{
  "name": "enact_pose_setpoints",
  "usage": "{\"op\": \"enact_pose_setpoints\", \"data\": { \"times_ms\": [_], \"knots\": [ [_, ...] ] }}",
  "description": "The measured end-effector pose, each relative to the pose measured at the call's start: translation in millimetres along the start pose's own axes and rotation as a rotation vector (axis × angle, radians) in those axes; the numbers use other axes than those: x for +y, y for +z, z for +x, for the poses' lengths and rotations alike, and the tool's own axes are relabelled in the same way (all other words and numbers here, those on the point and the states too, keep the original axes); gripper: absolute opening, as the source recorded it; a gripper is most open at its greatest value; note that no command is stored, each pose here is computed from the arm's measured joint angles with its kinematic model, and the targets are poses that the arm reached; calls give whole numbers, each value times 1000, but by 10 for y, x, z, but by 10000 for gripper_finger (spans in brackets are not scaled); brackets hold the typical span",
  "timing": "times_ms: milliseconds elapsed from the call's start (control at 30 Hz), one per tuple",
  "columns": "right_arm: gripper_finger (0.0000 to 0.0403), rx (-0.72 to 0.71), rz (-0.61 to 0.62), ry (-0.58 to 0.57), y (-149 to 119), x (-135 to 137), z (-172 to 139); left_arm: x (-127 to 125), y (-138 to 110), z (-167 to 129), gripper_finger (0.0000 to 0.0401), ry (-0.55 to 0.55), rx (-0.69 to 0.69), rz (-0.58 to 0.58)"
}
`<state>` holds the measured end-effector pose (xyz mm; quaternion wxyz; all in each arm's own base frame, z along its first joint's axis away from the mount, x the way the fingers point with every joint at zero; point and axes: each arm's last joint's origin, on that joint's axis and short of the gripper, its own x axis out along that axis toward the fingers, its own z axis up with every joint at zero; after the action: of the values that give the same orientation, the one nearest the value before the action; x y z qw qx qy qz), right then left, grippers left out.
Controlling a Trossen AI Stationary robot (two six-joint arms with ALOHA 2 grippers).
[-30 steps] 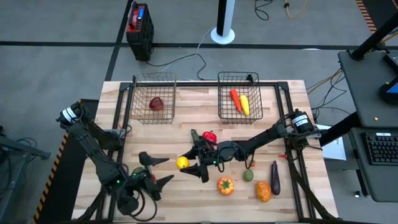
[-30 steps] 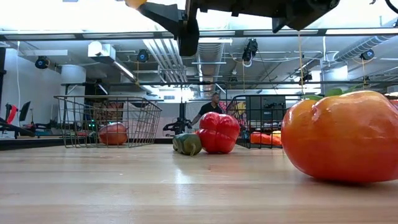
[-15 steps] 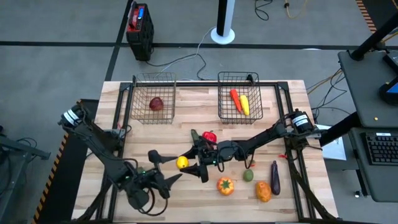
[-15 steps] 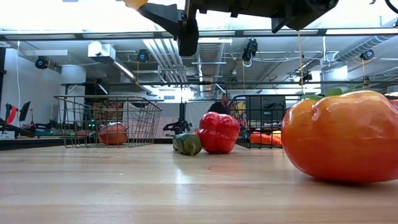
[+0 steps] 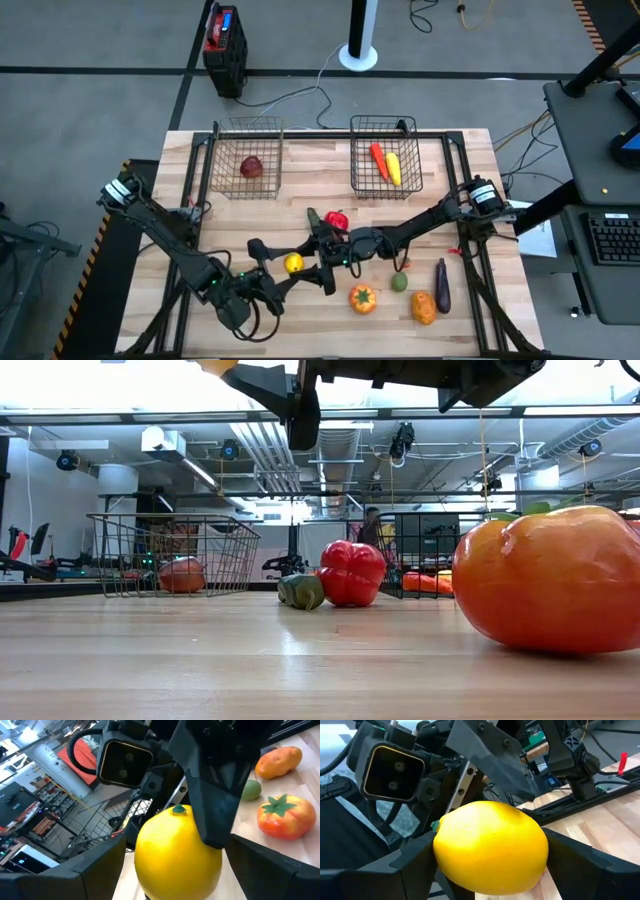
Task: Sort produce into baskets
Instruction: Put the yellow lemon into the left yellow wire basket
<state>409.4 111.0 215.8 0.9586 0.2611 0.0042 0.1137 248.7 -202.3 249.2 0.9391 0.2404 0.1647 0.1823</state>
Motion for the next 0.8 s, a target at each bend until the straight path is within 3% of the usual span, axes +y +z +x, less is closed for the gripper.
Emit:
{"op": "enact_pose_setpoints", "data": {
  "times_ms": [200, 433, 800],
  "knots": [
    [326, 8, -24, 14, -3, 5, 0, -12, 1, -1, 283, -38, -1, -8],
    [339, 25, -15, 44, -8, 12, -1, -15, 5, -4, 188, -46, -4, -16],
    [349, 23, -11, 41, 9, -9, -1, -17, 1, -9, 191, -46, -2, -11]
  ]
}}
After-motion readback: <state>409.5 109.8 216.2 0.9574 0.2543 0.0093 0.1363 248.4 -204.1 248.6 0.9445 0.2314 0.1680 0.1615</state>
